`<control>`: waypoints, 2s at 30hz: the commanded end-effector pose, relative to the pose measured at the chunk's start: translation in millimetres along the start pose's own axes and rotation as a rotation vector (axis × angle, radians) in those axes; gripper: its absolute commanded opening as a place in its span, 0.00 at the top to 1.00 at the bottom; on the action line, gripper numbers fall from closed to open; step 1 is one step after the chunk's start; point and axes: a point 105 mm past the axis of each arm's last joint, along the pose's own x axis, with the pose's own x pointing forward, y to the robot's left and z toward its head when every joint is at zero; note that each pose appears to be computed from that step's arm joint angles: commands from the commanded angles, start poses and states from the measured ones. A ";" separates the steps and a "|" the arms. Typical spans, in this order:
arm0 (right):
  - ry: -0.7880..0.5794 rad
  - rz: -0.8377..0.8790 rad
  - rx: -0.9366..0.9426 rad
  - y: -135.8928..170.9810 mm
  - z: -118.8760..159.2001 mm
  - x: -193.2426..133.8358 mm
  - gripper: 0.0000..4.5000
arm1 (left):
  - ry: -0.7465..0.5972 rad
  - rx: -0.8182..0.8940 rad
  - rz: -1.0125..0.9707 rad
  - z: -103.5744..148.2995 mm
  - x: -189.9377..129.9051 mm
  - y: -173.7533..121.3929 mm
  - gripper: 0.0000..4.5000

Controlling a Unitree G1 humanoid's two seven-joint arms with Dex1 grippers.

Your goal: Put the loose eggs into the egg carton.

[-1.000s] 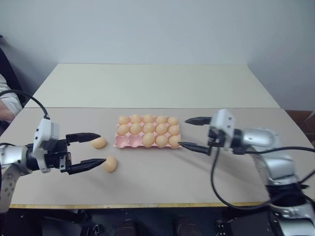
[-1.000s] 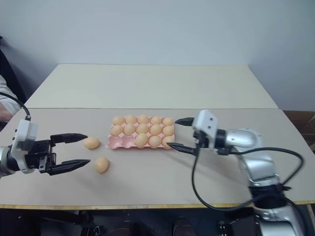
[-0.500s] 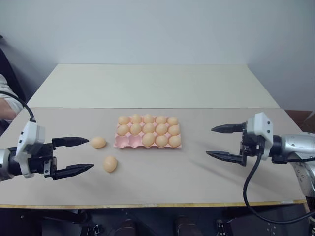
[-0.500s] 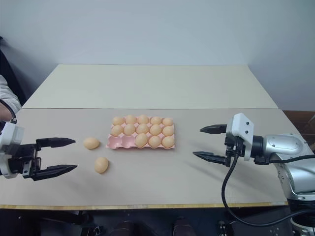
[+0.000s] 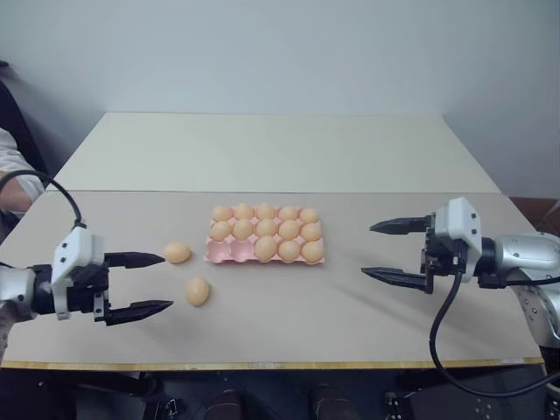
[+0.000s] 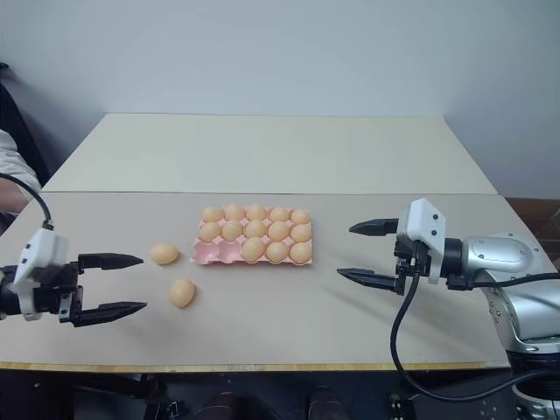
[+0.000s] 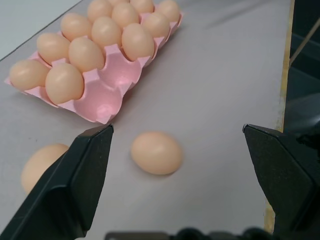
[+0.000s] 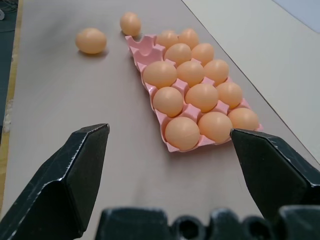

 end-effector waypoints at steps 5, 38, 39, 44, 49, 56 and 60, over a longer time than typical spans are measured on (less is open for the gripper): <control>-0.036 0.021 -0.066 3.5 17.0 3.9 0.00 | 0.103 0.138 -0.038 -18.6 43.0 3.8 0.00; -0.111 0.060 -0.119 4.6 36.9 16.9 0.00 | -0.234 0.171 -0.011 49.6 99.6 43.0 0.44; -0.115 0.056 -0.121 4.1 37.8 17.6 0.00 | -0.224 0.194 0.011 49.3 108.8 46.6 0.44; -0.118 0.026 -0.131 2.2 40.4 17.3 0.00 | -0.168 0.227 0.036 44.4 144.8 55.3 0.44; -0.123 0.006 -0.119 3.1 42.1 11.7 0.00 | -0.156 0.212 0.002 41.3 142.9 55.7 0.24; -0.127 -0.008 -0.103 0.7 41.3 11.3 0.00 | -0.171 0.208 0.022 44.3 132.3 58.6 0.01; -0.138 -0.014 -0.086 -2.3 39.6 13.4 0.00 | -0.260 0.156 0.087 58.7 108.9 67.3 0.01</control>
